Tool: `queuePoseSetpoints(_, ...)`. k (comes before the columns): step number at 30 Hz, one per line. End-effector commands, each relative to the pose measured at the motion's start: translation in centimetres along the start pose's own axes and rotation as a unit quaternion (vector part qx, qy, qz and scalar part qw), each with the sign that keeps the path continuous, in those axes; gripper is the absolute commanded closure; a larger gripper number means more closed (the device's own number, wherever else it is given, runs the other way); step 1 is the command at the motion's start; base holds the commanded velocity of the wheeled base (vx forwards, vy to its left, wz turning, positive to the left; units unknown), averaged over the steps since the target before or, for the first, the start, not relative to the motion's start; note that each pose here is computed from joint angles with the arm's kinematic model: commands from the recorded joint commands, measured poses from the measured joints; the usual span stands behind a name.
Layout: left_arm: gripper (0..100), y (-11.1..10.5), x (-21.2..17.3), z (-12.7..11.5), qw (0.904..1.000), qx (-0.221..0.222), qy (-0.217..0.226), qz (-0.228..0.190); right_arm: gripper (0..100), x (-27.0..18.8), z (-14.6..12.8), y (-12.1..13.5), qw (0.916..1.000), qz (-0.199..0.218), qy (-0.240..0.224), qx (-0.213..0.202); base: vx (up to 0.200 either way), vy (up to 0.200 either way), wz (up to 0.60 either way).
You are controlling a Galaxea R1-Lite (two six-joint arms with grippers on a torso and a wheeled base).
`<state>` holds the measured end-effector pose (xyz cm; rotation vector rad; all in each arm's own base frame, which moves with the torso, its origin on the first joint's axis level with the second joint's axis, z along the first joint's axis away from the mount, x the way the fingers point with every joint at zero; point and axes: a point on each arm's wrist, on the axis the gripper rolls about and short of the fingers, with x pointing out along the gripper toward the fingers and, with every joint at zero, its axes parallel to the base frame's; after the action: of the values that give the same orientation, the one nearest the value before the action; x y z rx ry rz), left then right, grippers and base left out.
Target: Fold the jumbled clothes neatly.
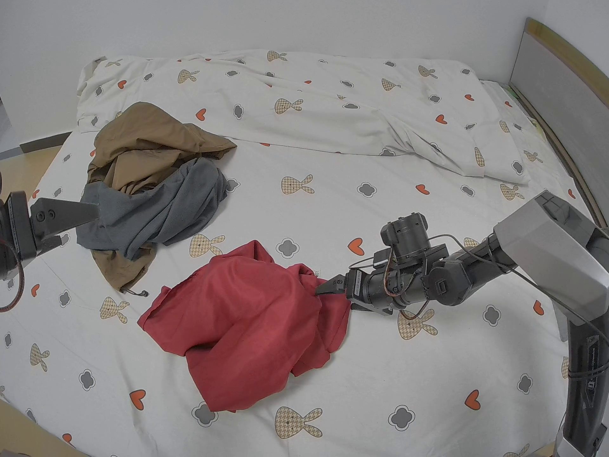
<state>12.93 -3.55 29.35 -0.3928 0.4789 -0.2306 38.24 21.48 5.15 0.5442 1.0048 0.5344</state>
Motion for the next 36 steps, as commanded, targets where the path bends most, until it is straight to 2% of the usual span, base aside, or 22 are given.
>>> queuePoseSetpoints(1,0,0.0,-0.1,-0.1,1.0,0.0,0.0,0.0,0,1.8,0.0,-1.3,0.9998,-0.009,0.008,0.014,0.0,0.0,0.0)
queuePoseSetpoints(7,0,0.1,0.1,-0.3,1.0,0.0,0.004,0.001,0,2.2,0.2,-1.1,0.9998,-0.006,0.004,0.02,0.0,0.0,0.0)
queuePoseSetpoints(8,0,0.1,0.1,-0.3,1.0,0.0,0.004,0.001,100,2.2,0.2,-1.1,0.9998,-0.006,0.004,0.02,0.0,0.0,0.0)
queuePoseSetpoints(15,0,0.2,0.3,-0.4,1.0,0.001,0.007,0.003,100,1.0,1.0,-1.6,0.9988,-0.007,-0.008,0.048,0.0,0.0,0.0)
queuePoseSetpoints(24,0,0.2,0.3,-0.4,1.0,0.002,0.006,0.003,100,-7.1,4.6,0.3,0.9946,0.024,-0.09,0.046,0.0,0.0,0.0)
queuePoseSetpoints(25,0,0.2,0.3,-0.4,1.0,0.002,0.006,0.003,100,-10.1,5.4,1.0,0.9915,0.035,-0.118,0.042,0.0,0.0,0.0)
queuePoseSetpoints(26,0,0.2,0.3,-0.4,1.0,0.002,0.006,0.003,100,-10.1,5.4,1.0,0.9915,0.035,-0.118,0.042,0.0,0.0,0.0)
queuePoseSetpoints(27,0,0.2,0.3,-0.4,1.0,0.002,0.007,0.003,100,-14.6,5.8,2.1,0.9864,0.053,-0.152,0.035,0.0,0.0,0.0)
queuePoseSetpoints(31,0,0.2,0.4,-0.4,1.0,0.001,0.009,0.004,100,-21.8,5.0,3.2,0.9781,0.082,-0.19,0.024,0.0,0.0,0.0)
queuePoseSetpoints(32,0,0.2,0.4,-0.4,1.0,0.001,0.009,0.004,100,-21.8,5.0,3.2,0.9781,0.082,-0.19,0.024,0.0,0.0,0.0)
queuePoseSetpoints(34,0,0.2,0.5,-0.4,0.9999,0.001,0.009,0.004,100,-26.0,4.1,3.2,0.9711,0.092,-0.22,0.016,0.0,0.0,0.0)
queuePoseSetpoints(36,0,0.2,0.5,-0.4,0.9999,0.001,0.009,0.004,100,-27.6,3.6,2.9,0.9676,0.088,-0.236,0.015,0.0,0.0,0.0)
